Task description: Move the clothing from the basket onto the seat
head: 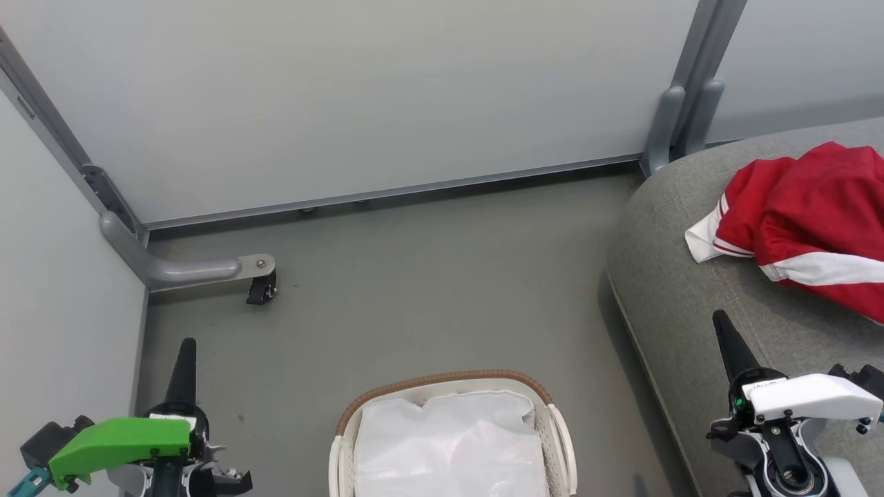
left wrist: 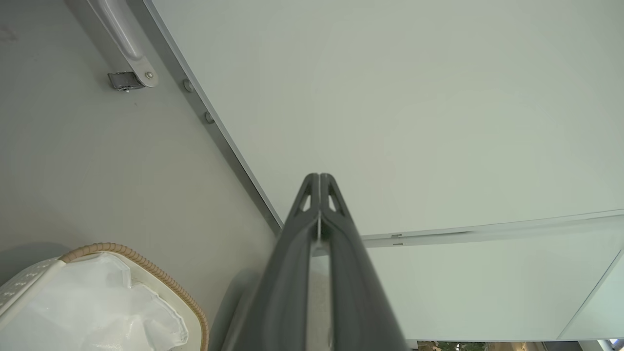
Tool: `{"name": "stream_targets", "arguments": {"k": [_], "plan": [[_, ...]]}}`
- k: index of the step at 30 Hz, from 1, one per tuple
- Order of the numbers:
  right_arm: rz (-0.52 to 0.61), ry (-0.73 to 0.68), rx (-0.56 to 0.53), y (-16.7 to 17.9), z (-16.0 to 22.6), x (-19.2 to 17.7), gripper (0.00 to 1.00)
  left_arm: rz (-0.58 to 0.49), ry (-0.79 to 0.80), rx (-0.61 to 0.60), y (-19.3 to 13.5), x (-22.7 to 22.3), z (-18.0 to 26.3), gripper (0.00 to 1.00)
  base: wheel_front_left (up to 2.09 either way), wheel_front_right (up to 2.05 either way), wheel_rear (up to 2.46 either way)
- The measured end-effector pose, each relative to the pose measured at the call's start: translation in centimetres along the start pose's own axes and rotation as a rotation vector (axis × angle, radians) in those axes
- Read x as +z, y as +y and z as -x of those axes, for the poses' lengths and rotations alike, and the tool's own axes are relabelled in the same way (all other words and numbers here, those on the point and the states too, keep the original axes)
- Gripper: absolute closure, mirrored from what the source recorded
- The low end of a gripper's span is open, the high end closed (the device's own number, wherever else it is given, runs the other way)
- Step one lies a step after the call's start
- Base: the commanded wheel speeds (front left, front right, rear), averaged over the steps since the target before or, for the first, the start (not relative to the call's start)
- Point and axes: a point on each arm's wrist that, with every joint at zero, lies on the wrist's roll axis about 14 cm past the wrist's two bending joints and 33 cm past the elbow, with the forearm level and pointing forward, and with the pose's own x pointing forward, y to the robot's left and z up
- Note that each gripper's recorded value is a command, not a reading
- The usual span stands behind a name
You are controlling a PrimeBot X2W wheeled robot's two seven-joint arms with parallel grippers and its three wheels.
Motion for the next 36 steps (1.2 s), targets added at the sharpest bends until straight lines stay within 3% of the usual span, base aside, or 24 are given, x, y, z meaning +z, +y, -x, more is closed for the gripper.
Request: {"name": "stream_targets", "arguments": {"k": [36], "plan": [[-0.247,0.006,0.058,1.4,0.3,0.7,1.0,0.238,0.007,-0.081,-2.3,0.7,-0.2,1.0,0.0,0.0,0.0]]}}
